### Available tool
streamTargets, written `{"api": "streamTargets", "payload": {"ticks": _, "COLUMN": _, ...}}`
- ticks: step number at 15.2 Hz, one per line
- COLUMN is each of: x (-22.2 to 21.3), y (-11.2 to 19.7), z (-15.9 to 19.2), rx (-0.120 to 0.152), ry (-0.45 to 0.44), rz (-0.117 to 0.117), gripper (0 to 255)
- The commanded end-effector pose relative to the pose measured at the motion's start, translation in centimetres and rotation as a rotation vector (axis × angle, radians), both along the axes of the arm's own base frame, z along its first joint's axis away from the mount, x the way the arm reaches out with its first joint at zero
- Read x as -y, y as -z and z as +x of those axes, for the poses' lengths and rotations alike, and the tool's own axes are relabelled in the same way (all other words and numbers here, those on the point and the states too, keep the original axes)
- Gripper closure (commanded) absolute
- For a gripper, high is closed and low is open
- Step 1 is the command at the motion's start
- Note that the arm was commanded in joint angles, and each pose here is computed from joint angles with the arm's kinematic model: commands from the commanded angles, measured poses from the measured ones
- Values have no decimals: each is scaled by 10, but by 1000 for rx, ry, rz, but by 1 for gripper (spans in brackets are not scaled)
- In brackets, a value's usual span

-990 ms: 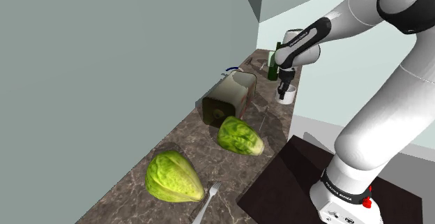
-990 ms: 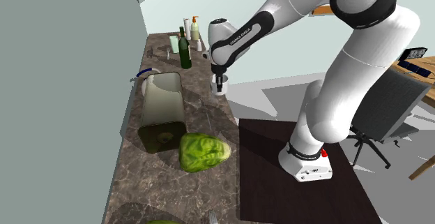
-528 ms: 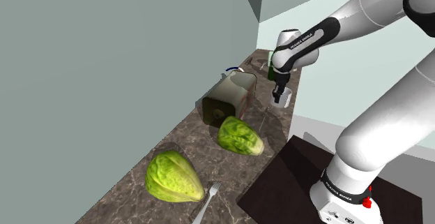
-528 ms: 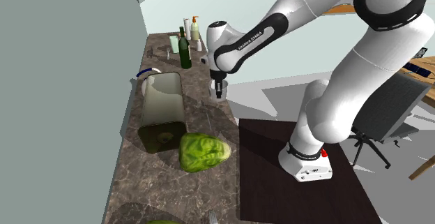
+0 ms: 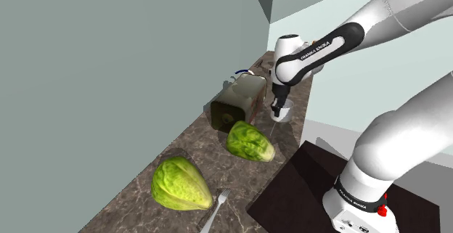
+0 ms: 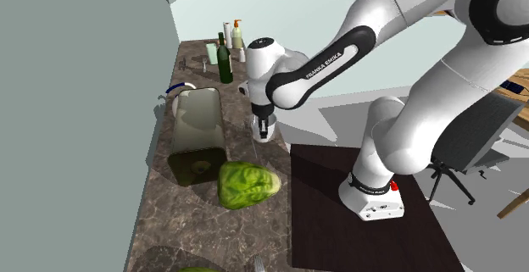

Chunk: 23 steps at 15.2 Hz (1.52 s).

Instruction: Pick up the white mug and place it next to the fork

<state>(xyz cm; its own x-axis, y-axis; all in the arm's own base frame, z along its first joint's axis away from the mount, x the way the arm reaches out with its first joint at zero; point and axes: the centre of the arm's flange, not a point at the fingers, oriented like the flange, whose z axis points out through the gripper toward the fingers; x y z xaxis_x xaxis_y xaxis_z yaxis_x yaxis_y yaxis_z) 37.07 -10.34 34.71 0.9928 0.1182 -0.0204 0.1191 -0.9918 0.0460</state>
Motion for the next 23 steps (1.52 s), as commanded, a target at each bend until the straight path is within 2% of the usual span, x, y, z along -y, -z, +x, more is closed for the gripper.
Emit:
{"api": "streamTargets", "payload": {"ticks": 1, "x": -25, "y": -3, "z": -1, "rx": 0, "ry": 3, "rz": -1, "gripper": 255}}
{"api": "streamTargets", "payload": {"ticks": 23, "x": -315, "y": -3, "z": -6, "rx": 0, "ry": 3, "rz": -1, "gripper": 255}}
